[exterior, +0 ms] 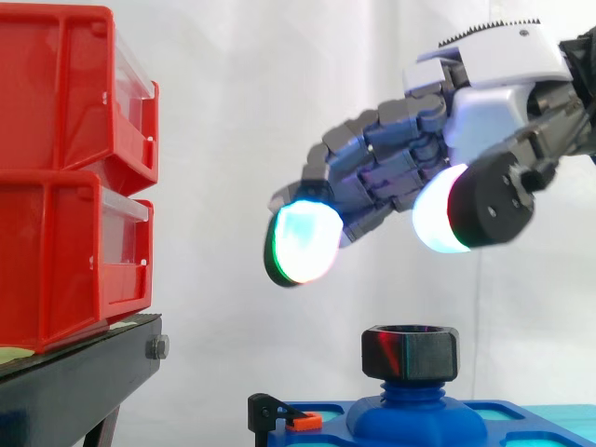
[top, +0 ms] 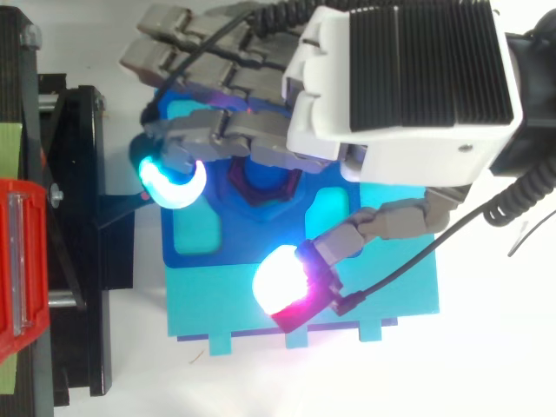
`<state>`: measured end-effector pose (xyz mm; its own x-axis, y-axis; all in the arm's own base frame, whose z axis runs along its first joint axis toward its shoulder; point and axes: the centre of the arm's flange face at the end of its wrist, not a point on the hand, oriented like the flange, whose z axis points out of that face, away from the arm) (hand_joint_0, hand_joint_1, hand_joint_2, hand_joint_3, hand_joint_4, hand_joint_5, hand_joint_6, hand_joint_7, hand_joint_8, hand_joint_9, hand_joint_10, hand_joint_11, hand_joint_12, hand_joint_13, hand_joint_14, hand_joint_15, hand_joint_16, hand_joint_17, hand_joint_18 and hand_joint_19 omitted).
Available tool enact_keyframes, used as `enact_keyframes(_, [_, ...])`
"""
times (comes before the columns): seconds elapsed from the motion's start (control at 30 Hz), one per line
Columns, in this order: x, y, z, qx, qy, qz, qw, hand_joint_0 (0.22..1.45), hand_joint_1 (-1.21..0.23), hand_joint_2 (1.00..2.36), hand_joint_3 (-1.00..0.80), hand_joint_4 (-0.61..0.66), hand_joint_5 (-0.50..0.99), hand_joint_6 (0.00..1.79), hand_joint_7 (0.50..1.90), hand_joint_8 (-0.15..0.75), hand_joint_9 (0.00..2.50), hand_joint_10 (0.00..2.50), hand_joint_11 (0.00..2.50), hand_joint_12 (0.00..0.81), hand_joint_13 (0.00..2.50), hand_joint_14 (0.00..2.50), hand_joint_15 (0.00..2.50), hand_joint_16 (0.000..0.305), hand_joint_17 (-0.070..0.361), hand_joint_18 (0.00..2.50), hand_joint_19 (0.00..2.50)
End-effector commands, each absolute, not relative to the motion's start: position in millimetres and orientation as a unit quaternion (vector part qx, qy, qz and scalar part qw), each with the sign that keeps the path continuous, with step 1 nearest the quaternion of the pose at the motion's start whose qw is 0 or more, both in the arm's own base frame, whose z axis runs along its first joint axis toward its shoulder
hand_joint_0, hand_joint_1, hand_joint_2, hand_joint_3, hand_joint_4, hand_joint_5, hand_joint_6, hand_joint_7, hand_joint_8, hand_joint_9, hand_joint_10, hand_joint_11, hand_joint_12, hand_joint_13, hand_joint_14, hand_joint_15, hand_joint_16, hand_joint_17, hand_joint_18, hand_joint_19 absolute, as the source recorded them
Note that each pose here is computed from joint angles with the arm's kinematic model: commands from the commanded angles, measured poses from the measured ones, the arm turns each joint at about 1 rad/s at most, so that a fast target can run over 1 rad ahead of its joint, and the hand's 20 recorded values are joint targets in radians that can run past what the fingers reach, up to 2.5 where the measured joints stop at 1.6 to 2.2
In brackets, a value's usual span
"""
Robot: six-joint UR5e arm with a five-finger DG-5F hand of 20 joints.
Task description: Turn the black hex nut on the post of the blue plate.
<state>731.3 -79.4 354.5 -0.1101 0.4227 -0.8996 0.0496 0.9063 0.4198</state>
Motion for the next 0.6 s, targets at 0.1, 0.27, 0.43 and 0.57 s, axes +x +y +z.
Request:
enact_keyframes(0.1, [730, -79, 353, 0.158, 0.739, 0.138, 0.64, 0.42, -0.77, 1.0, -0.5, 0.2, -0.29, 0.5, 0.81, 0.23, 0.0, 0.0, 0.0, 0.407, 0.0, 0.0, 0.01, 0.057, 0.127, 0.0, 0.33])
enact_keyframes(0.27, [731, -79, 354, 0.158, 0.736, 0.139, 0.643, 0.41, -0.76, 1.0, -0.5, 0.2, -0.29, 0.5, 0.81, 0.232, 0.0, 0.0, 0.0, 0.408, 0.0, 0.0, 0.0, 0.057, 0.128, 0.0, 0.33])
enact_keyframes(0.43, [729, -79, 349, 0.158, 0.739, 0.139, 0.64, 0.41, -0.76, 1.0, -0.5, 0.21, -0.28, 0.5, 0.8, 0.235, 0.0, 0.0, 0.0, 0.408, 0.0, 0.0, 0.0, 0.057, 0.128, 0.0, 0.33])
enact_keyframes(0.57, [727, -82, 330, 0.162, 0.735, 0.141, 0.643, 0.41, -0.75, 1.0, -0.5, 0.21, -0.28, 0.5, 0.8, 0.237, 0.0, 0.0, 0.0, 0.409, 0.0, 0.0, 0.0, 0.057, 0.128, 0.0, 0.33])
